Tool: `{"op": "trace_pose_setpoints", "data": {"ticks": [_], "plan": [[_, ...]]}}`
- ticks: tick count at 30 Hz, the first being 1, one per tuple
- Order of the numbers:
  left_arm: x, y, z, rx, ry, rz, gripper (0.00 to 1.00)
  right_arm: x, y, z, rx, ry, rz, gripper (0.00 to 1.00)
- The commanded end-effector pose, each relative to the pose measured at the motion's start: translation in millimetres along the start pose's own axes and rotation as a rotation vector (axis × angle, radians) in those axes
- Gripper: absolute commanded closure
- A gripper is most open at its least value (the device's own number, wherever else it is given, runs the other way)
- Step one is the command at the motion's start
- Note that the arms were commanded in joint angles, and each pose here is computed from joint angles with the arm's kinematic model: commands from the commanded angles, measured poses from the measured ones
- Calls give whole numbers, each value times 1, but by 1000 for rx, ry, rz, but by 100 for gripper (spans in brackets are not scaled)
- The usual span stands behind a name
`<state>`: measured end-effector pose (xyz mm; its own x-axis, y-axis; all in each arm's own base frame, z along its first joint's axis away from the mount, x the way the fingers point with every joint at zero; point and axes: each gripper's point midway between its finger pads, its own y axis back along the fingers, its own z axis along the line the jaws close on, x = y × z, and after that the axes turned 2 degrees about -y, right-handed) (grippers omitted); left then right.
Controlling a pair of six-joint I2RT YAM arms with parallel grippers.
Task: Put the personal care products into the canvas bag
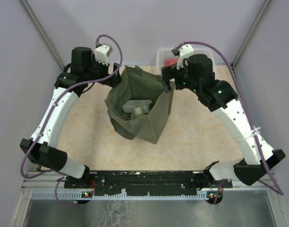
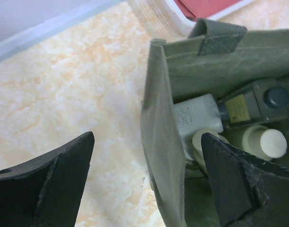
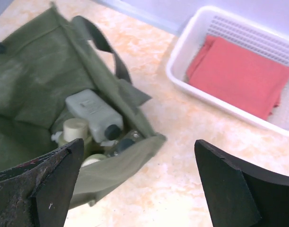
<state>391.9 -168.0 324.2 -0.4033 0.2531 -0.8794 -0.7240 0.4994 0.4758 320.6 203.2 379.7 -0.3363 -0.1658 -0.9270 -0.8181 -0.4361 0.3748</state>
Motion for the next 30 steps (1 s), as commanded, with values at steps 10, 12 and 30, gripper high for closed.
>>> {"op": "trace_pose_setpoints", "data": {"ticks": [10,12,30], "plan": [[-28,74,103,-365,118,-205,0,33,11,-178,308,-222,-60,1],[-20,75,116,-384,145,-209,0,50,12,-202,355,-280,-55,1],[90,42,156,-535,384,-104,0,223,-20,-246,567,-521,119,1]]}}
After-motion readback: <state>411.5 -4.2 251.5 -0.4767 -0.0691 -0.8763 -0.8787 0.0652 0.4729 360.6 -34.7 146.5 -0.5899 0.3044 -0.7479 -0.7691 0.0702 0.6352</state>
